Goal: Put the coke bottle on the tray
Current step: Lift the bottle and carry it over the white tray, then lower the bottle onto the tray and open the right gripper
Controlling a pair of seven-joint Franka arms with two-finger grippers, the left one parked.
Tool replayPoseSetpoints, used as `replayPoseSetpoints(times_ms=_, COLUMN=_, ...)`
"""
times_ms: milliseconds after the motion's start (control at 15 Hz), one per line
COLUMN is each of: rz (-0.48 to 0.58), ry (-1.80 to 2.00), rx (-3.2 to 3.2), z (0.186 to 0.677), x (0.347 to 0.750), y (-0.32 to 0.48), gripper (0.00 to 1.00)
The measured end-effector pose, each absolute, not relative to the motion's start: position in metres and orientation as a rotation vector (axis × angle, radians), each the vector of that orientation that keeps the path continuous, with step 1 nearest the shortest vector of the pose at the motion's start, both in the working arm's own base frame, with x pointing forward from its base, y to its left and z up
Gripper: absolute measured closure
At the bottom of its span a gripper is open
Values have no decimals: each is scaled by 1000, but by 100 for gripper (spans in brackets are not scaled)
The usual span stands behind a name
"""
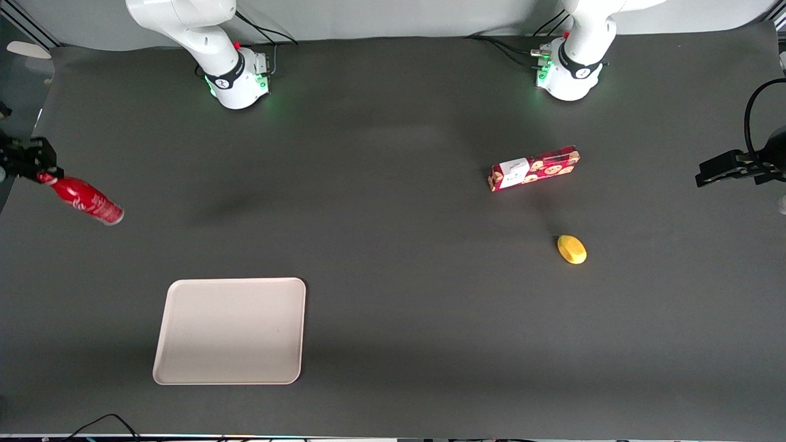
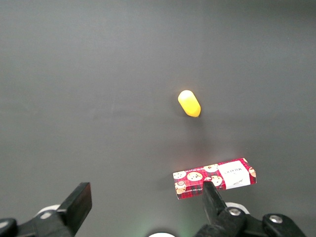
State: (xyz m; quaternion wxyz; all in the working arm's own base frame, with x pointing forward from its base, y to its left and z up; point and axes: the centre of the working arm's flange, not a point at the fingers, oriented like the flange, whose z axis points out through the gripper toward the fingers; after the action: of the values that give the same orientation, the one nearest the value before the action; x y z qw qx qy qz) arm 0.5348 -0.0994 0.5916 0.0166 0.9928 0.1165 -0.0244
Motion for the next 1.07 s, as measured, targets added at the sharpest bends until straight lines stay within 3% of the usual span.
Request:
replayPoseSetpoints(times_ms=267, rz=-55, ry=384, rx=3053, z=580, x=613, y=-35, gripper=69)
replayPoseSetpoints(times_ms=600, rz=-13, ry=346, rx=3072, z=498, x=695, y=-7, gripper=69)
replayPoseSetpoints(times_ms=1067, rz=-133, ry=266, rx=3090, z=372, x=729, y=-35, gripper=69)
